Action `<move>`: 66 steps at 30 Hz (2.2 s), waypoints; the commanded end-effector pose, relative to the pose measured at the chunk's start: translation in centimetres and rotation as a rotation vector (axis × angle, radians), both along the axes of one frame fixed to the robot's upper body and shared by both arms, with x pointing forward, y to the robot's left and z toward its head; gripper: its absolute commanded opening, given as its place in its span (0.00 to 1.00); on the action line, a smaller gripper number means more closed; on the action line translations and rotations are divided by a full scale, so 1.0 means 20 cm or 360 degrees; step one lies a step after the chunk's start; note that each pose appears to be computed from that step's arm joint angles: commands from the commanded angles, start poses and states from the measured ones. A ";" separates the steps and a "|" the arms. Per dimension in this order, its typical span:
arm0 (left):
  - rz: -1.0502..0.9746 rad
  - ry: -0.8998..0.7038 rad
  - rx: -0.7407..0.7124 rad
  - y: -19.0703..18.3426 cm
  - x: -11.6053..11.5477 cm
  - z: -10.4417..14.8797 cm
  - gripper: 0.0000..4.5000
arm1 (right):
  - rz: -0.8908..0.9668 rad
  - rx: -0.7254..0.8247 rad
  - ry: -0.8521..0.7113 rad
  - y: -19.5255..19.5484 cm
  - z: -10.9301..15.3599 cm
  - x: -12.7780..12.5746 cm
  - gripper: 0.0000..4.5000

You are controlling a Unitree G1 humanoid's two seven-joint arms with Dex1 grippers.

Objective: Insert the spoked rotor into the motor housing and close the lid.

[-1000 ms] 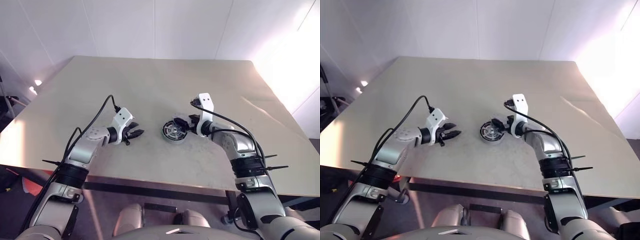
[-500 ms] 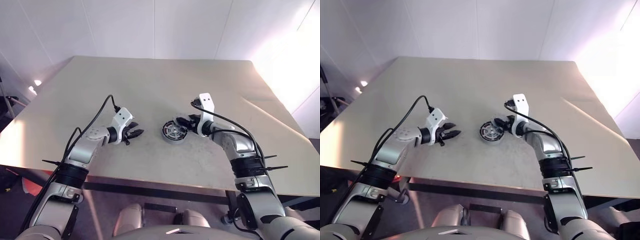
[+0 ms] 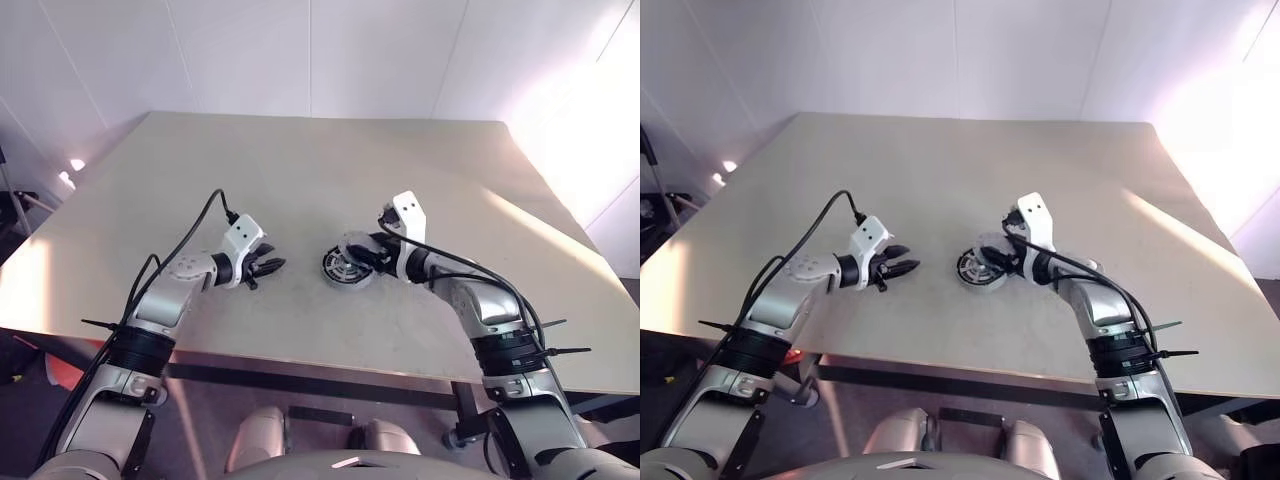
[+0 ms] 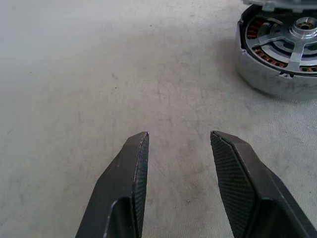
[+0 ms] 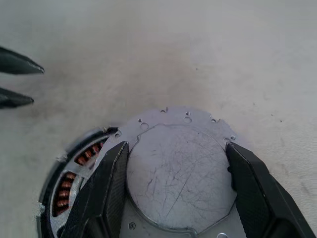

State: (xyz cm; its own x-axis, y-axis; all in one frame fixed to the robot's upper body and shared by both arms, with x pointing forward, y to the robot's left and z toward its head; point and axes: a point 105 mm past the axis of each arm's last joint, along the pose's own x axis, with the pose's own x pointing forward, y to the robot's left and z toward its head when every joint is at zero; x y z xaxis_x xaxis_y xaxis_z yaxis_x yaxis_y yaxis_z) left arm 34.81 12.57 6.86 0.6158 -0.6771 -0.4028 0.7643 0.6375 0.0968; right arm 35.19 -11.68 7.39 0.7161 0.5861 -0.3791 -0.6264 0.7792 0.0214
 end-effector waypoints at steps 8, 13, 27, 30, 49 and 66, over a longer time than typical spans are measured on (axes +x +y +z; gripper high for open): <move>0.0012 -0.0077 -0.0013 0.03 0.02 0.07 0.47 | 0.0264 0.0101 -0.0283 0.08 0.18 -0.07 0.67; 0.0009 -0.0076 -0.0012 0.02 0.02 0.07 0.47 | 0.0340 0.0116 -0.0302 0.10 0.18 -0.11 0.67; 0.0015 -0.0075 -0.0002 0.04 0.02 0.07 0.47 | 0.0513 -0.0014 -0.0247 0.12 0.09 -0.18 0.67; 0.0016 -0.0076 0.0000 0.04 0.02 0.07 0.47 | 0.0549 -0.0023 -0.0228 0.13 0.07 -0.20 0.67; 0.0014 -0.0076 0.0006 0.04 0.02 0.07 0.47 | 0.0536 -0.0133 -0.0168 0.10 -0.01 -0.20 0.67; 0.0020 -0.0066 0.0000 0.04 0.01 0.07 0.47 | 0.0494 -0.0198 -0.0044 0.06 -0.10 -0.20 0.67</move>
State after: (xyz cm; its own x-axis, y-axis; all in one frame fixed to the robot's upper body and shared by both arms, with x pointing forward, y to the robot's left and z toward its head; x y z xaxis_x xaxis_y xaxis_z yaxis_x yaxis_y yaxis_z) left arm 34.65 13.16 6.57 0.6169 -0.6654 -0.4204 0.7597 0.6429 0.0972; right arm 31.41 -9.83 6.43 0.5328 0.7508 -0.3904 -0.8332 0.5461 -0.0868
